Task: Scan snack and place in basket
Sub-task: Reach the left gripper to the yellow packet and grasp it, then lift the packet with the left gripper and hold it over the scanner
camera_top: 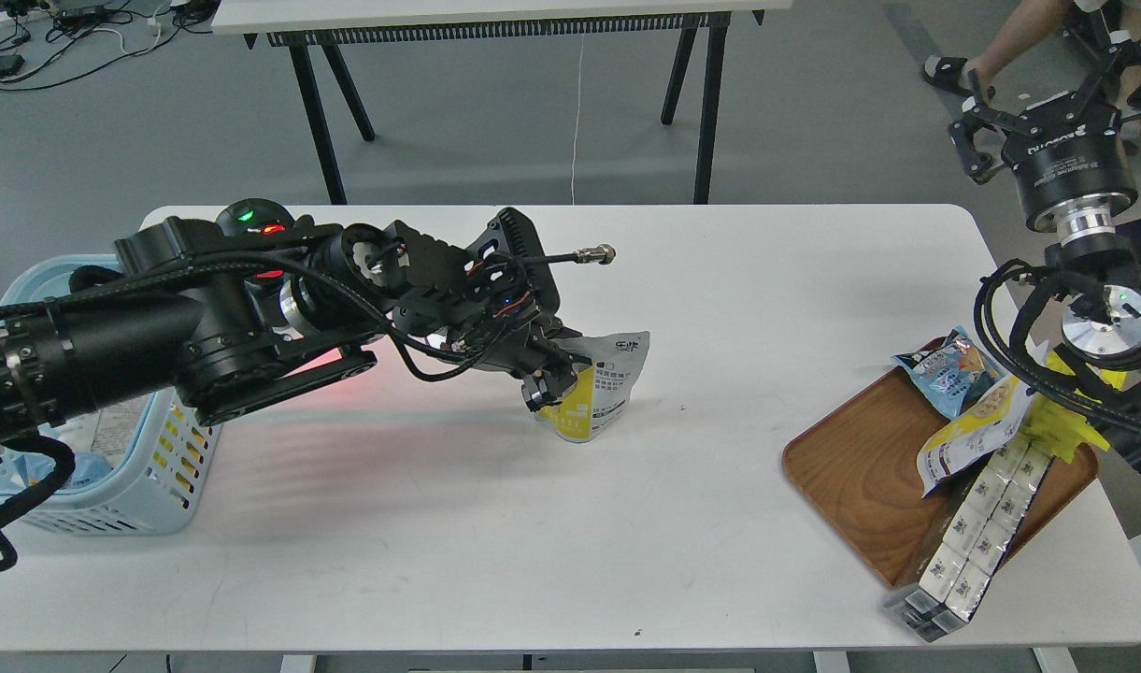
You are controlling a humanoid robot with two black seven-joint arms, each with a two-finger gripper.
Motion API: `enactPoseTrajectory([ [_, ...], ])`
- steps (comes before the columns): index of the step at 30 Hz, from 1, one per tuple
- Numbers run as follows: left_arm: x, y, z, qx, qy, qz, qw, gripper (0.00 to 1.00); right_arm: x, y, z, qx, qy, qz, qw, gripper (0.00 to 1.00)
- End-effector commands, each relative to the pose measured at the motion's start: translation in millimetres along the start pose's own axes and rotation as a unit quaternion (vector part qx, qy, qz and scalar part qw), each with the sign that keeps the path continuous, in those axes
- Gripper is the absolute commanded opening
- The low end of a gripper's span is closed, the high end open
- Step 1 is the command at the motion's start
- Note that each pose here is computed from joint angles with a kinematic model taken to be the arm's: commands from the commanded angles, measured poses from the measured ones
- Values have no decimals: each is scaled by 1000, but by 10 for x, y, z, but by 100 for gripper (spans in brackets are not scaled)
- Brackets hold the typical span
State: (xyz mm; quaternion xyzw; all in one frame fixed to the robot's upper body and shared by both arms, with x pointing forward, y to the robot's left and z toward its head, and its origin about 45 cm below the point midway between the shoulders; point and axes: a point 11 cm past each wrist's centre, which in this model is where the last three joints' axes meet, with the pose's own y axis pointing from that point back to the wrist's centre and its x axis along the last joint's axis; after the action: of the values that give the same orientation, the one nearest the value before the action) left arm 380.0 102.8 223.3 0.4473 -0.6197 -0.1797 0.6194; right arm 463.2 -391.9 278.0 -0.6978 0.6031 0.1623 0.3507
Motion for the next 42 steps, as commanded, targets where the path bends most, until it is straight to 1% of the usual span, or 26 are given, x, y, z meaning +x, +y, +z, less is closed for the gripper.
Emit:
enactPoseTrajectory([
  [1, -15, -6, 3, 0, 0, -2, 1000, 30, 4, 1, -8, 0, 1, 0, 1000, 100],
  [3, -22, -14, 9, -1, 1, -3, 1000, 30, 4, 1, -8, 0, 1, 0, 1000, 100],
  [6, -25, -34, 7, -1, 3, -3, 1000, 18, 9, 2, -11, 1, 1, 1, 1000, 100],
  [10, 5, -41, 34, -9, 0, -2, 1000, 7, 18, -6, -46, 7, -1, 3, 1000, 100],
  [17, 57, -31, 75, -24, -1, 5, 1000, 0, 25, -12, -78, 11, 1, 4, 1000, 100],
  [21, 99, 9, 77, -29, -3, 12, 1000, 0, 33, -12, -103, 12, 2, 5, 1000, 100],
  [23, 135, 69, 12, -22, 2, 21, 1000, 0, 41, -10, -125, 13, 4, 5, 1000, 100],
  [27, 242, 371, -182, -8, 15, 60, 998, 0, 44, -10, -132, 14, 5, 5, 1000, 100],
  [33, 81, 820, -474, 18, 33, 71, 997, 0, 43, -18, -175, 18, 6, 5, 1000, 100],
  [42, -321, 1229, -802, 71, 63, 45, 994, 0, 42, -20, -182, 19, 5, 5, 1000, 100],
])
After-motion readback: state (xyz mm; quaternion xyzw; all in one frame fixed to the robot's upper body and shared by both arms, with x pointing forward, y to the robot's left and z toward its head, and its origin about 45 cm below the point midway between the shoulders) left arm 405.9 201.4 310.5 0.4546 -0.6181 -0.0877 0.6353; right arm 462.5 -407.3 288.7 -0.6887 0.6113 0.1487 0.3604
